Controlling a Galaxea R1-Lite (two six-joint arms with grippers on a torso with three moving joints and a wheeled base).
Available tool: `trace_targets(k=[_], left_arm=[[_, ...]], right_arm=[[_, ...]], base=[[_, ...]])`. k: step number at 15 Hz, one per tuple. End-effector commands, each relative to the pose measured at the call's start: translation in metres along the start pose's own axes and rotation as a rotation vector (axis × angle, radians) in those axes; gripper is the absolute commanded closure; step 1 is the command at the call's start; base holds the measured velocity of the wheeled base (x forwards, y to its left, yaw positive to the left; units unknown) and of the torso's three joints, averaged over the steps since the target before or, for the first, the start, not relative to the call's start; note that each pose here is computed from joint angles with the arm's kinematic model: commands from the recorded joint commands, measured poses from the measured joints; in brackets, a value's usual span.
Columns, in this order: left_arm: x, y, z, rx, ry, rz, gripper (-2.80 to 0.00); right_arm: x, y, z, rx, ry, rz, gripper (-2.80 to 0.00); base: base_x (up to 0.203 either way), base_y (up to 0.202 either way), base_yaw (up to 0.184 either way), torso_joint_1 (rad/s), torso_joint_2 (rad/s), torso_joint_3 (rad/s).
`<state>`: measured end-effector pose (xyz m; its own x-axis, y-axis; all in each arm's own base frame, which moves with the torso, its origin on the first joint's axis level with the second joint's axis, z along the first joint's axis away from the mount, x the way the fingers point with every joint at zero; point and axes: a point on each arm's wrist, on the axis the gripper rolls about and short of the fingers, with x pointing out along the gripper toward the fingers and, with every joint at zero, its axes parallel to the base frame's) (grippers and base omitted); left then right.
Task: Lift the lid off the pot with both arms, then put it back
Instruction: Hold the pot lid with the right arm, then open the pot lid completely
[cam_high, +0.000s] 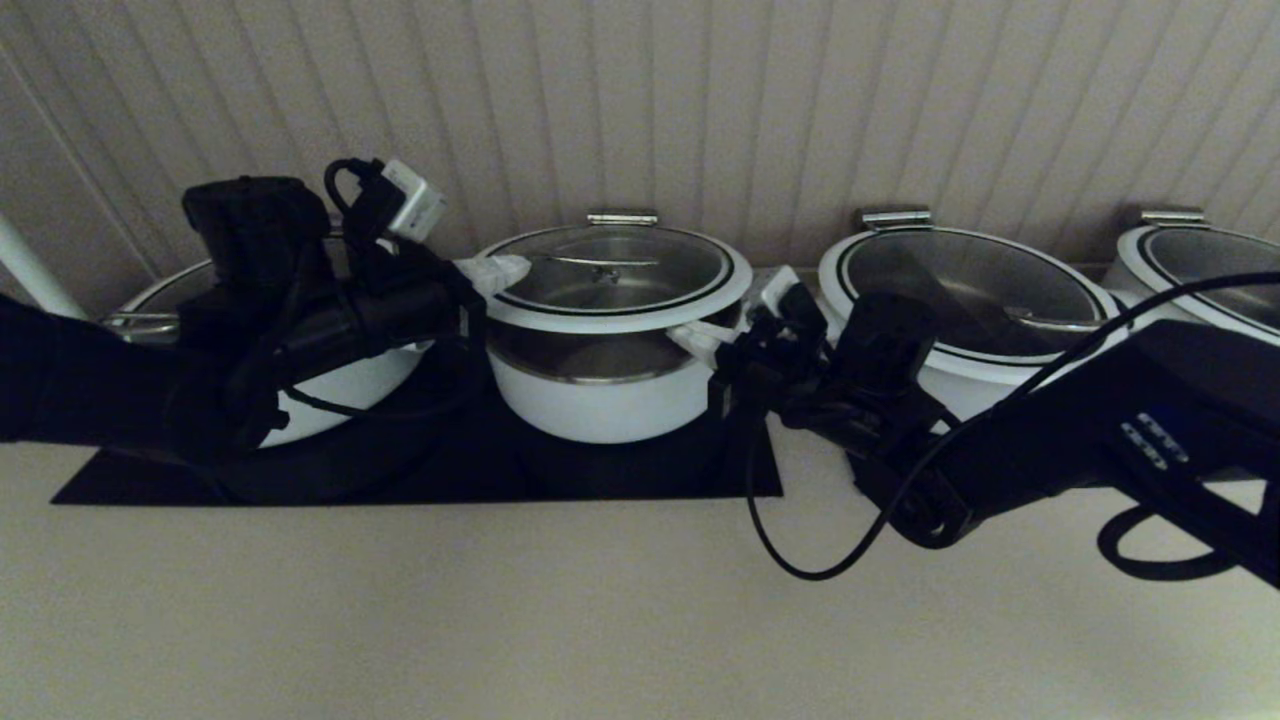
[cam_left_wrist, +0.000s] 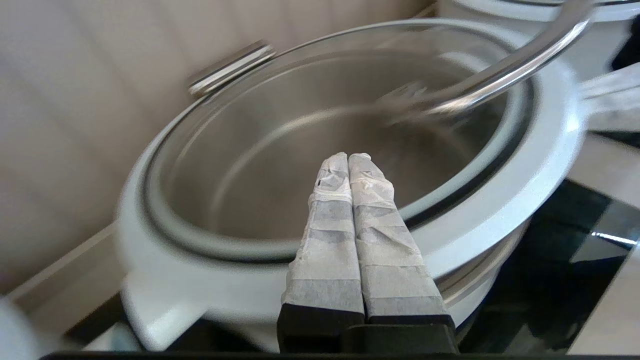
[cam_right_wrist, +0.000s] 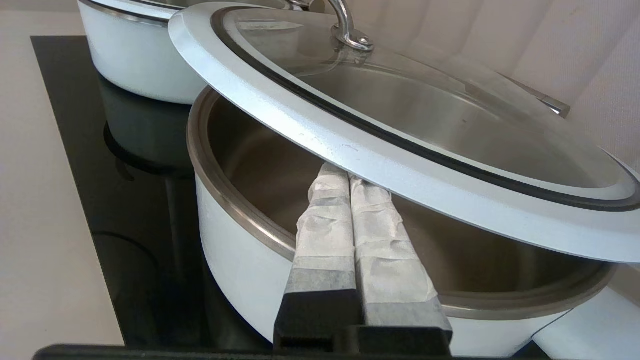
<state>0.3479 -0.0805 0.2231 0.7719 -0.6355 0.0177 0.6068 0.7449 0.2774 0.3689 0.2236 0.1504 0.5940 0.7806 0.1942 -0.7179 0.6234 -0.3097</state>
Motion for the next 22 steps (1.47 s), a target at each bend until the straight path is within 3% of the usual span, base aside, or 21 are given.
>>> trace_targets(k=[1, 12, 15, 22], left_arm=[[-0.008, 0.003, 0.002, 0.005, -0.002, 0.014, 0.00], [-0.034, 0.023, 0.012, 0.025, -0.011, 0.101, 0.00], [-0.046, 0.021, 0.010, 0.012, 0.015, 0.111, 0.00], [-0.082, -0.004, 0.008, -0.020, 0.057, 0.105, 0.00]], right_arm=[[0.000, -0.001, 0.002, -0.007, -0.012, -0.001, 0.00], [0.003, -0.004, 0.003, -0.011, -0.019, -0.006, 0.00], [0.003, -0.004, 0.003, -0.012, -0.020, -0.006, 0.00], [0.004, -0.004, 0.001, -0.012, -0.020, -0.006, 0.00]], base=[[0.000, 0.000, 0.000, 0.000, 0.00, 0.000], [0.000, 0.000, 0.000, 0.000, 0.00, 0.000], [0.000, 0.000, 0.000, 0.000, 0.00, 0.000], [0.000, 0.000, 0.000, 0.000, 0.00, 0.000]])
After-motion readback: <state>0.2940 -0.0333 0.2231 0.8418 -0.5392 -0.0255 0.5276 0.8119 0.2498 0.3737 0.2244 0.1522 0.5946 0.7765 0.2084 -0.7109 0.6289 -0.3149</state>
